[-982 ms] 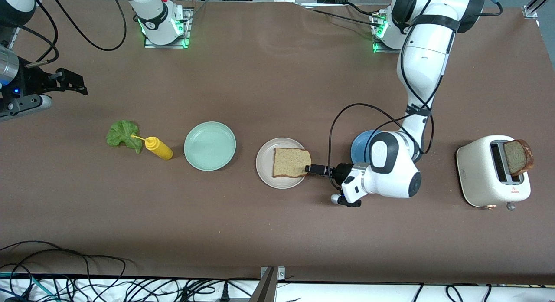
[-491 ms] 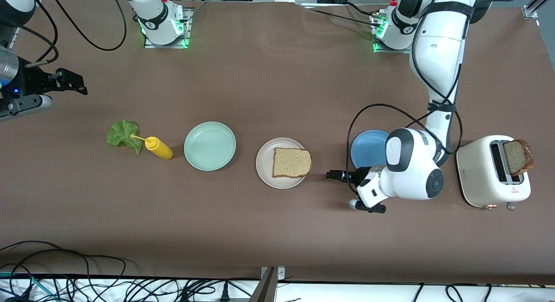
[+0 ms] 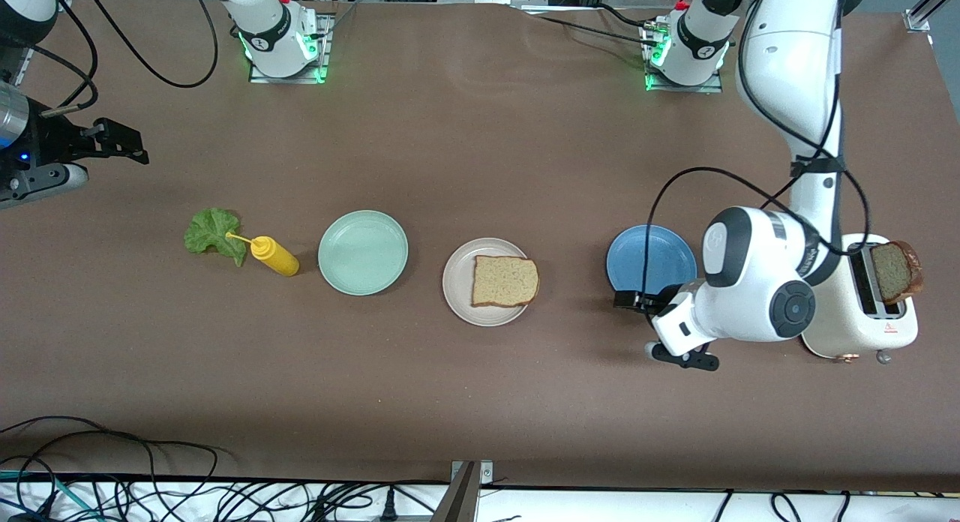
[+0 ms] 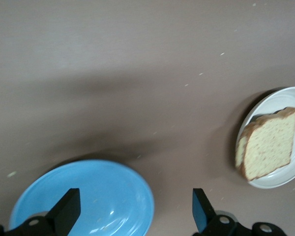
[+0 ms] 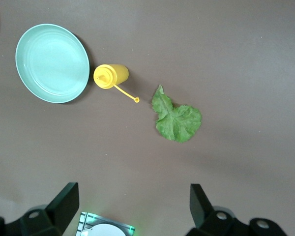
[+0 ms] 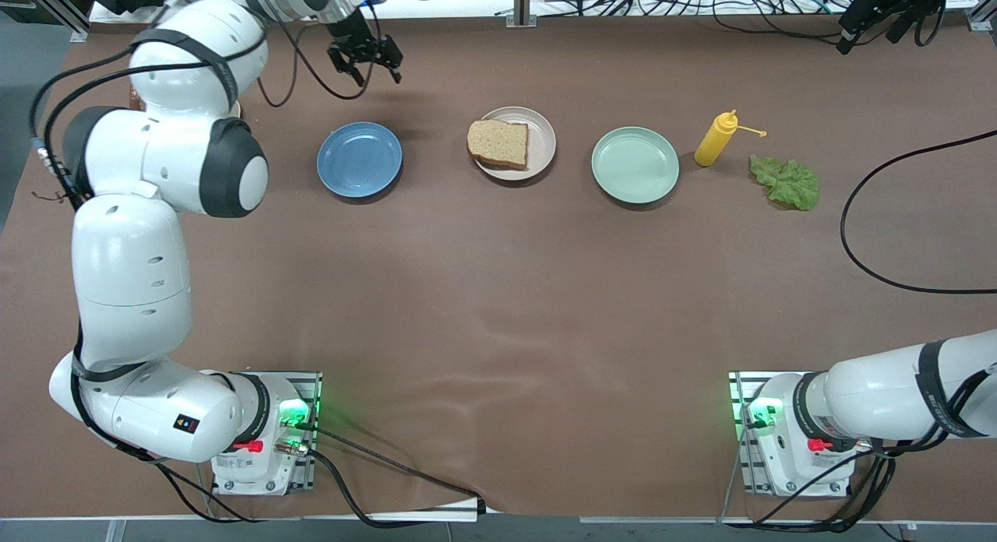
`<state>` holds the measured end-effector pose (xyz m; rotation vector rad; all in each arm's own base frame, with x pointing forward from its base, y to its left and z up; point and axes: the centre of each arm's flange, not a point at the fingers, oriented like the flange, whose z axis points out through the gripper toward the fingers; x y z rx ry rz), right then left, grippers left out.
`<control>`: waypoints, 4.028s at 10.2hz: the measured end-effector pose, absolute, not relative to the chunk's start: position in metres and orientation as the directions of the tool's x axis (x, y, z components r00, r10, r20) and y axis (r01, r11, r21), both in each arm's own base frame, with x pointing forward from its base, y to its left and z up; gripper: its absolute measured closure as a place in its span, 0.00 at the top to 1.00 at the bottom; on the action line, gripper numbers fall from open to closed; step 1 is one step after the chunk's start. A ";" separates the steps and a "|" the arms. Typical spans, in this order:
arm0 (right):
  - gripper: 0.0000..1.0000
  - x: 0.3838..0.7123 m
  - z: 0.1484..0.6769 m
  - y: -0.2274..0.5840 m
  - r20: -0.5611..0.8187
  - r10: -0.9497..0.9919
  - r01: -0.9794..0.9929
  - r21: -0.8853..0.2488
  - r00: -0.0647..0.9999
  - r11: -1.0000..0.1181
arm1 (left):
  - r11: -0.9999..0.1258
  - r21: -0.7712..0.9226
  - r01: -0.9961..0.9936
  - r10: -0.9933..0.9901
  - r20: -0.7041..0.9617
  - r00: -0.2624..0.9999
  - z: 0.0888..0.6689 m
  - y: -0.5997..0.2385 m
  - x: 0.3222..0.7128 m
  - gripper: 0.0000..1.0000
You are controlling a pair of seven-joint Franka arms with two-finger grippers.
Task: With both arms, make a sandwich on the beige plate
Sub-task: 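Open the left gripper and withdraw it toward the toaster, then reach the right gripper toward the lettuce leaf while the left gripper rises, then close the right gripper on the green lettuce leaf and lift it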
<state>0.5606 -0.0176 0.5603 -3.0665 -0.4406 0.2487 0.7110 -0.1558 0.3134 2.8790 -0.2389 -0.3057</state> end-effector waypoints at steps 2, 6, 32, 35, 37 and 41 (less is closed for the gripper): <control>1.00 0.560 0.560 -0.023 -0.153 0.274 0.268 -0.056 0.950 -0.962 | -0.978 0.150 -0.145 -0.177 -0.225 0.958 0.341 -0.113 0.708 1.00; 1.00 0.560 0.560 -0.027 -0.153 0.267 0.261 -0.055 0.952 -0.964 | -0.990 0.056 -0.131 -0.141 -0.255 0.957 0.380 -0.060 0.701 1.00; 1.00 0.521 0.198 -0.104 -0.187 -0.031 -0.029 0.010 0.982 -1.000 | -0.989 0.084 -0.124 -0.137 -0.168 0.976 0.576 -0.016 0.577 1.00; 0.88 0.523 0.179 -0.102 -0.145 -0.024 -0.021 0.026 0.989 -0.999 | -0.990 0.068 -0.127 -0.135 -0.139 0.981 0.591 -0.013 0.570 1.00; 0.52 0.524 0.177 -0.095 -0.149 -0.010 -0.007 0.022 0.989 -1.000 | -0.990 0.054 -0.128 -0.134 -0.120 0.984 0.597 -0.011 0.570 1.00; 0.13 0.529 0.183 -0.087 -0.139 0.009 0.012 0.020 0.990 -1.000 | -0.993 0.052 -0.108 -0.113 -0.101 0.988 0.603 0.000 0.572 1.00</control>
